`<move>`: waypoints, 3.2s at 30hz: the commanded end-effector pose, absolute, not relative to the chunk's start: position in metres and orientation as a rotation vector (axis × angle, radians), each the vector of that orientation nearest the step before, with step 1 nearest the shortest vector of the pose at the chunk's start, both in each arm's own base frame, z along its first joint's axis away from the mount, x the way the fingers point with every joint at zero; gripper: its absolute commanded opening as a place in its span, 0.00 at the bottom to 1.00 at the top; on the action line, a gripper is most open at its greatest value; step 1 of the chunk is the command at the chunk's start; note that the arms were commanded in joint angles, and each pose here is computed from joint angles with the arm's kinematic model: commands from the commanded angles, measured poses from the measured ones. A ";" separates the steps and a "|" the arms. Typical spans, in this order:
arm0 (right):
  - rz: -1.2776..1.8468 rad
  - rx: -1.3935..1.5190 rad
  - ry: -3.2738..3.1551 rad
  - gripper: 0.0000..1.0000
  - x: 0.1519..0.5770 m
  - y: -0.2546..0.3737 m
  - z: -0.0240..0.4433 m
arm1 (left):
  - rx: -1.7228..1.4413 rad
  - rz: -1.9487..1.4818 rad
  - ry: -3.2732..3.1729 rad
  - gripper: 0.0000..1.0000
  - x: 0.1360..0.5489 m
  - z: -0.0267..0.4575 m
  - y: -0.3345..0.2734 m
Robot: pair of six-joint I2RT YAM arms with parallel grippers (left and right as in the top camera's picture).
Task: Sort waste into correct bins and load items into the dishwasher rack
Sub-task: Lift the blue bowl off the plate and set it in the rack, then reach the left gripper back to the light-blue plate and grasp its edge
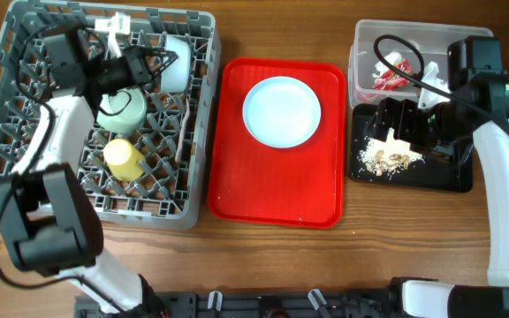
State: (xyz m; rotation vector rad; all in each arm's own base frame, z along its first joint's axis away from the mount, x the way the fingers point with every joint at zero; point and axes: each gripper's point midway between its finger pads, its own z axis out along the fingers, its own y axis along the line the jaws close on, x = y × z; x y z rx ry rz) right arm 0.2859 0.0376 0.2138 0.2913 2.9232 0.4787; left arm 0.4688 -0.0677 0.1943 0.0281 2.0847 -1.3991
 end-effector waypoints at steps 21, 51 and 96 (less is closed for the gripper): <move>0.465 0.307 2.912 1.00 0.287 0.035 0.217 | -0.224 -1.284 1.950 1.00 0.465 0.223 0.058; 0.196 0.615 2.904 1.00 0.282 -0.003 0.211 | 0.499 -0.332 2.334 1.00 0.394 0.161 -0.266; 0.192 0.890 2.798 1.00 0.268 -0.070 0.216 | 1.062 0.056 2.410 0.04 0.358 -0.007 -0.312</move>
